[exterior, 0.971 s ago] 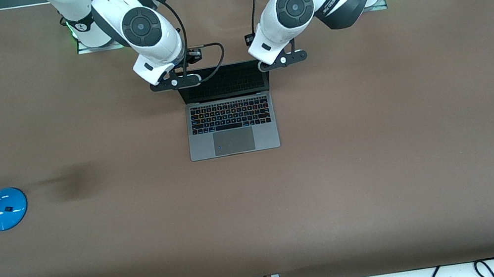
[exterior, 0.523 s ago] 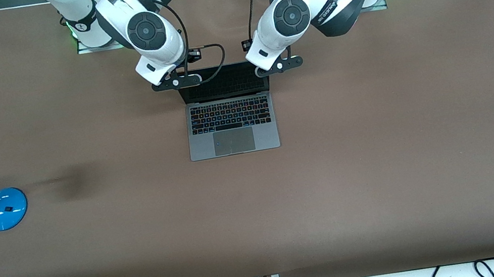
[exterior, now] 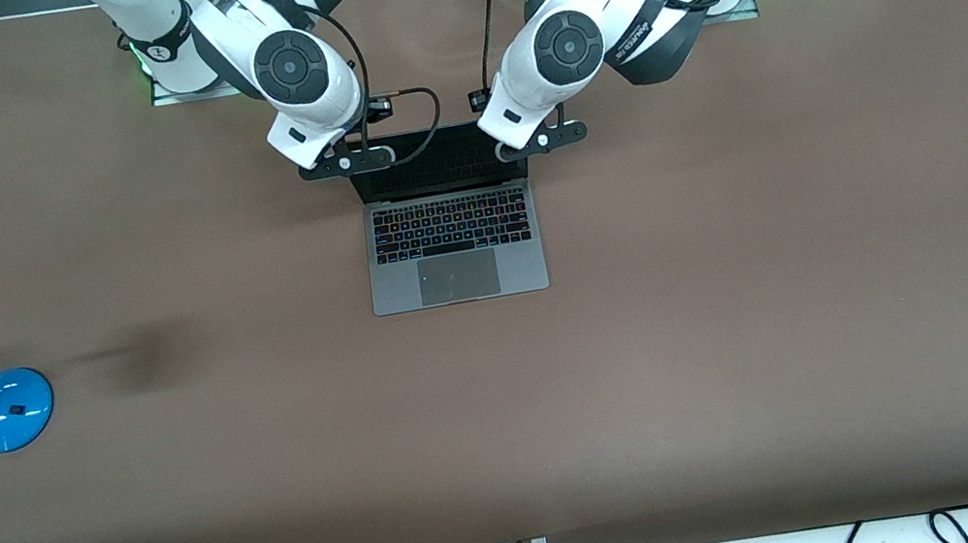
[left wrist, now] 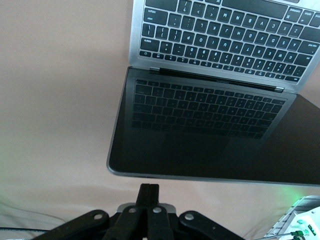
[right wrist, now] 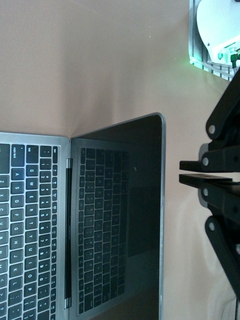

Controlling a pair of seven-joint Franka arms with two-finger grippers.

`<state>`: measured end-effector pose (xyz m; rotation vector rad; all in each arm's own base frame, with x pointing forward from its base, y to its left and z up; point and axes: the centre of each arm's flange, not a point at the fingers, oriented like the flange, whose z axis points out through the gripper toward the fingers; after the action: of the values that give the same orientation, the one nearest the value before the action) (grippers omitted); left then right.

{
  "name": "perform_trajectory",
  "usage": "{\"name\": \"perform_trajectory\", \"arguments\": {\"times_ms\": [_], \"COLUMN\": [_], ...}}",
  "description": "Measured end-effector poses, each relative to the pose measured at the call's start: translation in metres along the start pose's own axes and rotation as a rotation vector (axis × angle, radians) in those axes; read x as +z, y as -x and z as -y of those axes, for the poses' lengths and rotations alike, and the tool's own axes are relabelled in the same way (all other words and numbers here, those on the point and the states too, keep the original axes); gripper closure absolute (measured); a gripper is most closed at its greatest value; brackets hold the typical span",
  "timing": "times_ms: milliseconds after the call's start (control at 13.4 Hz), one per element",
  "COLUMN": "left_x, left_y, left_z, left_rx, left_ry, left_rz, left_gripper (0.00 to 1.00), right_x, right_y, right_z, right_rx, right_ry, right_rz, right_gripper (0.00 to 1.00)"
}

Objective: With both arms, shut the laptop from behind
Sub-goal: 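Lower both grippers behind the open laptop screen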

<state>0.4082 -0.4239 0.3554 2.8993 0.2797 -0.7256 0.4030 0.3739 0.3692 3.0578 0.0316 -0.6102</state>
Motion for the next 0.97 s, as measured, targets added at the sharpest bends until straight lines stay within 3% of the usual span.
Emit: {"name": "perform_trajectory", "arguments": {"times_ms": [971], "left_x": [0.001], "left_y": [-0.033], "left_z": [-0.002], "left_rx": [-0.010], "left_ry": [0.036], "left_rz": [-0.035], "left_gripper": [0.99], "right_x": [-0.020], "right_y": [-0.038], "right_z": [-0.039], "right_rx": [-0.010], "right_ry": [-0.074], "right_rz": [-0.062], "right_gripper": [0.91]}}
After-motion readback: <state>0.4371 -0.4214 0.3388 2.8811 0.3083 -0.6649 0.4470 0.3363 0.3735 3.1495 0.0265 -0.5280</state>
